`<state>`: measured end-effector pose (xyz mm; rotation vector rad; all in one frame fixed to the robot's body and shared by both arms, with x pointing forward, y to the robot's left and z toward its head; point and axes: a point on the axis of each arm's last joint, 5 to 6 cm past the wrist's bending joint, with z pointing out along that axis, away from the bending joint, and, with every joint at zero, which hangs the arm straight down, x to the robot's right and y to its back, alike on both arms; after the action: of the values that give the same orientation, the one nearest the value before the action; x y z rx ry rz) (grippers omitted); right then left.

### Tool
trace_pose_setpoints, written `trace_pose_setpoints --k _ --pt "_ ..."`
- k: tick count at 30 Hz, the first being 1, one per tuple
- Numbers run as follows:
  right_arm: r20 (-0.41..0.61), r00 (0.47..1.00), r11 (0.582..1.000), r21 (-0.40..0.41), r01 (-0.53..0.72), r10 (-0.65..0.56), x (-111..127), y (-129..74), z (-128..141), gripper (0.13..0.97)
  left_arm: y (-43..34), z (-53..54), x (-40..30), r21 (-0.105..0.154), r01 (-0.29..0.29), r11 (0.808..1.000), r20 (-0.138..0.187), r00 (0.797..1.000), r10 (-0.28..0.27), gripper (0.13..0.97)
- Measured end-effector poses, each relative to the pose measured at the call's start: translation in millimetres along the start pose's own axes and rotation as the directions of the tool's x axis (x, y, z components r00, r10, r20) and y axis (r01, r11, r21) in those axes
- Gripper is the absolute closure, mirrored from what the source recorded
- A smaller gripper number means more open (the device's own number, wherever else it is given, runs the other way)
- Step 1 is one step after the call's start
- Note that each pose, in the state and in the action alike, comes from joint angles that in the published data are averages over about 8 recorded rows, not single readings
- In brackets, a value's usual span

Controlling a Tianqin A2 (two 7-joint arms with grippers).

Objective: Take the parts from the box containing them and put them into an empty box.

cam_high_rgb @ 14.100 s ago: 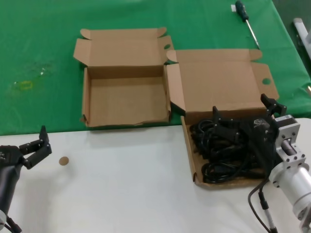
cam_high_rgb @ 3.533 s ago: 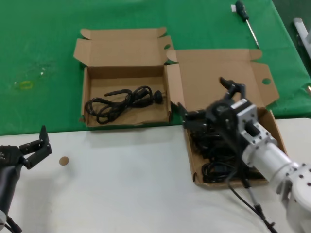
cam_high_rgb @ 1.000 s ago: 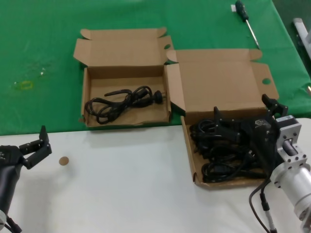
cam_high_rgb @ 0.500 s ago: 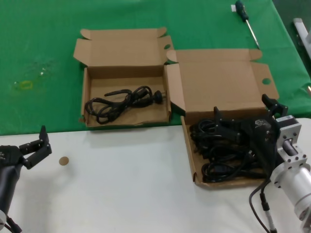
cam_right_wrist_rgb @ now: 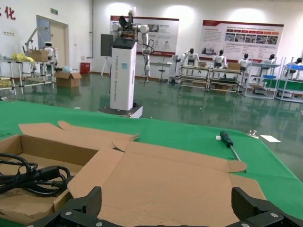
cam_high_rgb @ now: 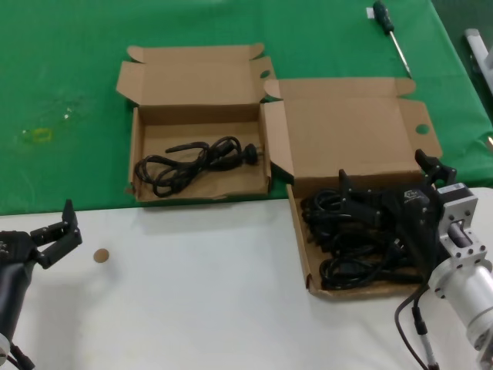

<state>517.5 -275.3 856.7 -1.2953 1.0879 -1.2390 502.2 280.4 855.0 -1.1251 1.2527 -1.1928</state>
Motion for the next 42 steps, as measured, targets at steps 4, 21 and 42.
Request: trace_pose_setpoints --k 4,21,42 --pt "0.000 1.000 1.000 0.000 0.000 0.000 0.0 0.0 0.0 0.130 0.0 0.0 0.0 0.000 0.000 1.000 0.000 1.000 0.000 0.132" --pt "0.000 1.000 1.000 0.000 0.000 0.000 0.0 0.0 0.0 0.130 0.0 0.0 0.0 0.000 0.000 1.000 0.000 1.000 0.000 0.132" --pt "0.000 1.000 1.000 0.000 0.000 0.000 0.0 0.0 0.0 0.130 0.0 0.0 0.0 0.000 0.000 1.000 0.000 1.000 0.000 0.132"
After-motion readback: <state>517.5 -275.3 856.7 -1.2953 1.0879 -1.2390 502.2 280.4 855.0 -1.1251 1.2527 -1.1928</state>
